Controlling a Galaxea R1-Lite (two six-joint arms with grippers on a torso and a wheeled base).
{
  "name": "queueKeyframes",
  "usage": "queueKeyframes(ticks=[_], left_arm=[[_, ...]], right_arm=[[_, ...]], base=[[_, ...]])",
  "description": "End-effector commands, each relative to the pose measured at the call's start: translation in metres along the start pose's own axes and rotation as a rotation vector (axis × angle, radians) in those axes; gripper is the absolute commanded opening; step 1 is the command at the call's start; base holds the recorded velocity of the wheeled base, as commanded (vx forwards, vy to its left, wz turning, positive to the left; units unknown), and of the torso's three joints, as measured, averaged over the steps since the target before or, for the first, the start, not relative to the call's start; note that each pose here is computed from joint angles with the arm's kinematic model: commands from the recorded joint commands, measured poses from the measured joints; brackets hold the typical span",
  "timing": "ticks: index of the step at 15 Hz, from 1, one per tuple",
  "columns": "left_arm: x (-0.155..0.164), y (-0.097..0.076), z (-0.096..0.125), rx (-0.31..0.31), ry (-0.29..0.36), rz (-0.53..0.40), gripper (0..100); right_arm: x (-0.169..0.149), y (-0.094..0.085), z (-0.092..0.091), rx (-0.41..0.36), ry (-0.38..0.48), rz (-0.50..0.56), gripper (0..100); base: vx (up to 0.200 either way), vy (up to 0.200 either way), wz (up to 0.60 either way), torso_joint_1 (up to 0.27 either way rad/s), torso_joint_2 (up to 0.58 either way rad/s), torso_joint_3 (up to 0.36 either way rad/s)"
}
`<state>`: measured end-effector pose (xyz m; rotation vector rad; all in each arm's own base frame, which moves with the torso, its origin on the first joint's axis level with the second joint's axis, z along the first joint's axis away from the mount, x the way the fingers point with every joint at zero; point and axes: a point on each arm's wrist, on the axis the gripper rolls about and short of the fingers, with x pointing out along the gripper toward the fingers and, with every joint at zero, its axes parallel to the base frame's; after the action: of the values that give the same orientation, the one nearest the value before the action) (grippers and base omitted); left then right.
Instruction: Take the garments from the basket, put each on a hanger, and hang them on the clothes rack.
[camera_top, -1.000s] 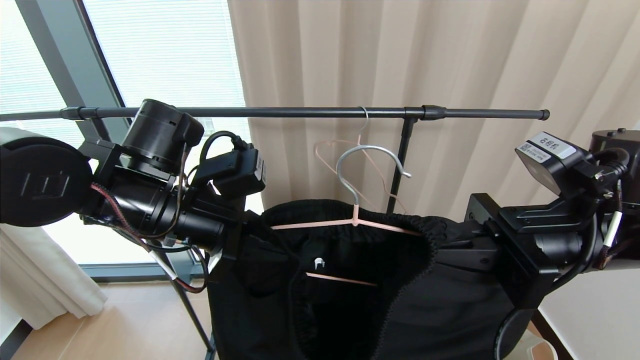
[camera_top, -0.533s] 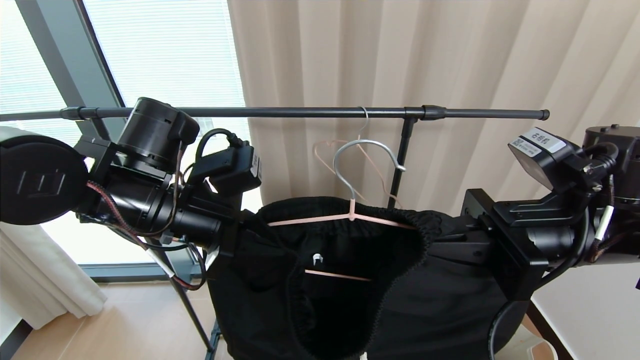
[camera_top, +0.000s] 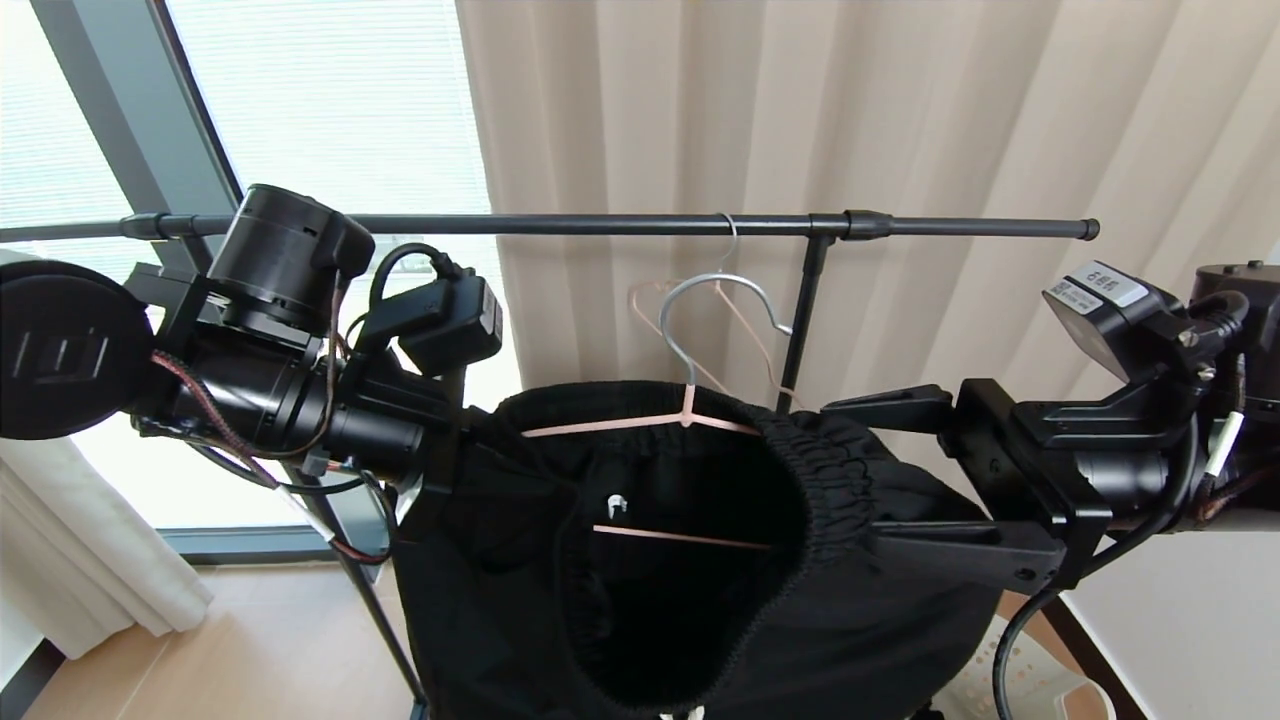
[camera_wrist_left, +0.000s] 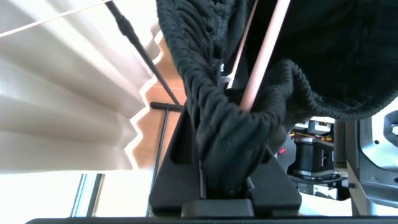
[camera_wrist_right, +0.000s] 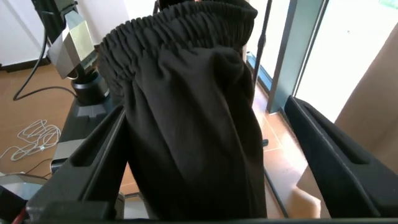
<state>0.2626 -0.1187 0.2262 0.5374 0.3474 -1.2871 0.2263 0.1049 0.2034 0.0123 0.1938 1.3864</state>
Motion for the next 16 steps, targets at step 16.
queueKeyframes(ticks=[16], left_arm=[[-0.047,-0.019,-0.01,-0.101,-0.016,0.111,0]], right_arm=[[-0.029,0.006,-0.021,0.019,-0.002,-0.098,100]], base=[[0.0,0.0,0.0,0.0,0.0,0.0]])
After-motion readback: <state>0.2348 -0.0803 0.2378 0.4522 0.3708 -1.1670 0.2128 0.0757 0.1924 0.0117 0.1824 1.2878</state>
